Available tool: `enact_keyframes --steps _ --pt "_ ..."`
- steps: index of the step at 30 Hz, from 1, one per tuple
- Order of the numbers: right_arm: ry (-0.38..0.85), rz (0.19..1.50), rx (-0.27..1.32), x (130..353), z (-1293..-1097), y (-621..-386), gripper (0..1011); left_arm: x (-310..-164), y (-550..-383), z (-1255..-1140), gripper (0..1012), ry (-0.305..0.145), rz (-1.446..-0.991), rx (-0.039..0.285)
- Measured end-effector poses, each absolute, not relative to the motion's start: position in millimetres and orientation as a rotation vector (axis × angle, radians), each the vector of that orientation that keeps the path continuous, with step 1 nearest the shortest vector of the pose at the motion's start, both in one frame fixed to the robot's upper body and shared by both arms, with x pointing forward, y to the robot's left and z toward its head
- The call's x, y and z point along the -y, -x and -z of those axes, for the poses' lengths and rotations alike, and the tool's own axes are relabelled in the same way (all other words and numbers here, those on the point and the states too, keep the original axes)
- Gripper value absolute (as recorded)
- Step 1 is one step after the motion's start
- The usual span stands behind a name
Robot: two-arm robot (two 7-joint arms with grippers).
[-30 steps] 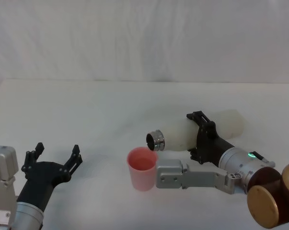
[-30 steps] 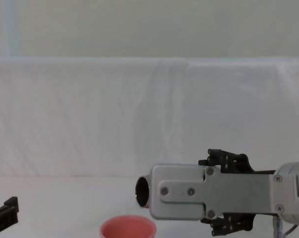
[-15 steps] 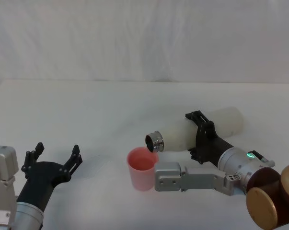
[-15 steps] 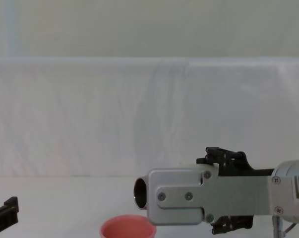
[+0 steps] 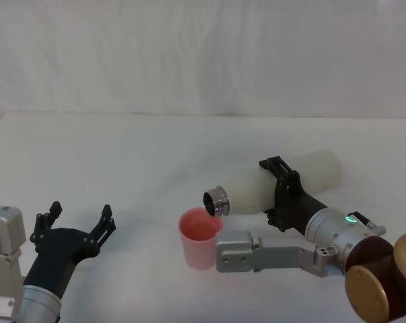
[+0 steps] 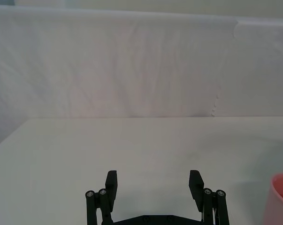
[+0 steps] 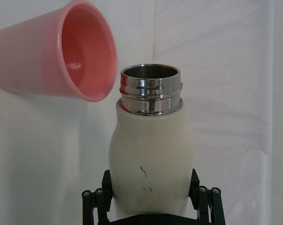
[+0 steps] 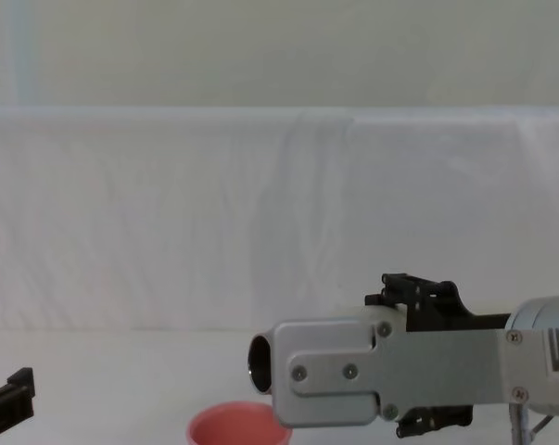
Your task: Grasp the thermos with one hand and pour water into the cup lid.
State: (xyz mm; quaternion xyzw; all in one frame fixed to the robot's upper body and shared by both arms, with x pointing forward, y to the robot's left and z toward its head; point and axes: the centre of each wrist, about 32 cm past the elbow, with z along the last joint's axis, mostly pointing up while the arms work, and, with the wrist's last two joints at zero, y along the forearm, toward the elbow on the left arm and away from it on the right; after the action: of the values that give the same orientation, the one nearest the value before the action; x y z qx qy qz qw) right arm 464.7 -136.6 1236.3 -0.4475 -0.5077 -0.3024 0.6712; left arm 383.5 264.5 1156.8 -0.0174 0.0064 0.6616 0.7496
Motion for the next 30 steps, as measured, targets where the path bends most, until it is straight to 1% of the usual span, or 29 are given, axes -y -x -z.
enact_keyframes --steps 30 --pt "1.062 0.657 1.189 133.0 -1237.0 -465.7 956 -264.5 -383.5 -1156.8 1001 0.038 -1.446 -0.014"
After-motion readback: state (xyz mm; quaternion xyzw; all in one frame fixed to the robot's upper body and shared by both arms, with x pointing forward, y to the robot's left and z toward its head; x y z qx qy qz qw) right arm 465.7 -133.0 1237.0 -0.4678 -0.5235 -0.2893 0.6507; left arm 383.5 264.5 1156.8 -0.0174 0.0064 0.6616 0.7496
